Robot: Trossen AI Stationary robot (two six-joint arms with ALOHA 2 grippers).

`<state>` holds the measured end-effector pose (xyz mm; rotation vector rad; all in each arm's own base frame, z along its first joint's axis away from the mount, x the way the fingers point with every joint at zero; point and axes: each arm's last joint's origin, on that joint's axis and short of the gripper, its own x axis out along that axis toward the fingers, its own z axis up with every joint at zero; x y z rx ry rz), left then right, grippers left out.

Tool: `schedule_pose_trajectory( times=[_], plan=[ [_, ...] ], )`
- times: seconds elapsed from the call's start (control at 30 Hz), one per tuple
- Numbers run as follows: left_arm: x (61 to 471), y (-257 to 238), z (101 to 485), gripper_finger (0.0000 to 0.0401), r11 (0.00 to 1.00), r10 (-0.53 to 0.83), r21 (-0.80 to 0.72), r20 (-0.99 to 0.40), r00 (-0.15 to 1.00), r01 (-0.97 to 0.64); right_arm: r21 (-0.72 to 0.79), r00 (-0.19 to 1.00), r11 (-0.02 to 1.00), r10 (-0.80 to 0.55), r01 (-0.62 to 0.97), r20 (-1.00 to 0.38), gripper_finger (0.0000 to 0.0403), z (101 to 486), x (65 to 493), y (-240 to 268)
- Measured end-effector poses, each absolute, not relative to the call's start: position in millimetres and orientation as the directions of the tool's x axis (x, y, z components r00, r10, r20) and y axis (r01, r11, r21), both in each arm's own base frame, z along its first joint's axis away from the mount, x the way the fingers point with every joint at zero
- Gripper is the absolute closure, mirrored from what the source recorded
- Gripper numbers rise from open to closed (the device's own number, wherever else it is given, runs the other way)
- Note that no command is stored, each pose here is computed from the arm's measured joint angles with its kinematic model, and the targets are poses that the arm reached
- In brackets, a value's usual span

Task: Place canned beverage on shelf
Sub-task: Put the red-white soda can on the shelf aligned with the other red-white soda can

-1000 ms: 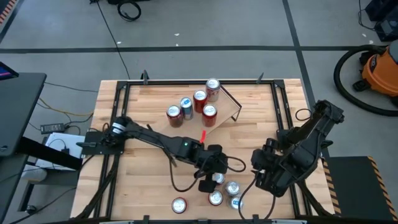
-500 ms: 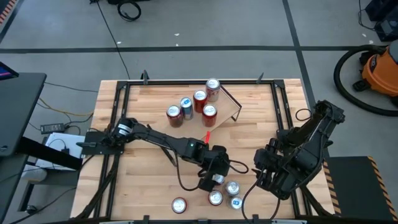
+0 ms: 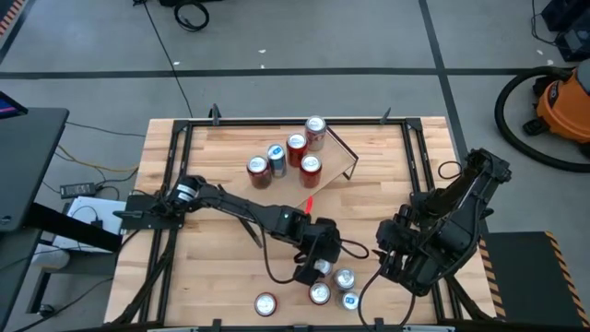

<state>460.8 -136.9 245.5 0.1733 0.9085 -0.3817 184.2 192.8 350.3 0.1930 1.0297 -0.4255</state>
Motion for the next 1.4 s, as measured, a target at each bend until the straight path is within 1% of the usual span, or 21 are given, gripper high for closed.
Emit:
schedule_pose_trajectory(
  times=[0.23, 0.43, 0.53, 0.67, 0.77, 0.83, 1.0, 1.1, 1.27, 1.4],
  plan=[
    [460.3, -123.6, 243.9, 0.0005, 0.947, -0.222, -0.053, -0.820, 0.527, 0.318, -0.041, 0.444, 0.902, -0.251, 0.430, -0.860, 0.0092, 350.3, 184.3, 192.9],
    [458.6, -109.2, 255.3, 0.0005, 0.960, -0.187, -0.036, -0.822, 0.537, 0.279, -0.038, 0.450, 0.902, -0.251, 0.431, -0.857, 0.0092, 350.5, 184.7, 193.1],
    [457.2, -105.4, 266.4, 0.0005, 0.960, -0.193, -0.041, -0.812, 0.551, 0.276, -0.035, 0.454, 0.902, -0.250, 0.431, -0.855, 0.0092, 350.6, 185.1, 193.3],
    [456.5, -108.5, 270.7, 0.0005, 0.944, -0.248, -0.074, -0.803, 0.542, 0.322, -0.031, 0.462, 0.901, -0.251, 0.432, -0.851, 0.0092, 350.8, 185.6, 193.6],
    [454.5, -116.1, 270.4, 0.0005, 0.919, -0.271, -0.051, -0.802, 0.532, 0.392, -0.029, 0.472, 0.900, -0.254, 0.434, -0.844, 0.0092, 351.0, 186.1, 193.8],
    [454.0, -120.2, 268.3, 0.0005, 0.906, -0.271, -0.030, -0.807, 0.525, 0.422, -0.029, 0.477, 0.900, -0.257, 0.435, -0.841, 0.0092, 351.1, 186.3, 193.7],
    [454.7, -123.3, 261.3, 0.0005, 0.899, -0.251, 0.010, -0.808, 0.534, 0.437, -0.027, 0.480, 0.900, -0.257, 0.435, -0.839, 0.0092, 351.2, 186.5, 193.9],
    [453.1, -121.9, 254.1, 0.0005, 0.891, -0.236, 0.027, -0.825, 0.513, 0.454, -0.025, 0.481, 0.900, -0.256, 0.435, -0.839, 0.0092, 351.2, 186.7, 194.0],
    [454.0, -122.3, 254.3, 0.0005, 0.858, -0.237, 0.076, -0.818, 0.523, 0.508, -0.021, 0.490, 0.899, -0.258, 0.437, -0.833, 0.0092, 351.4, 187.2, 194.3],
    [455.5, -121.8, 255.4, 0.0005, 0.851, -0.242, 0.089, -0.808, 0.537, 0.517, -0.013, 0.501, 0.898, -0.257, 0.439, -0.826, 0.0092, 351.7, 188.0, 194.8]
  ],
)
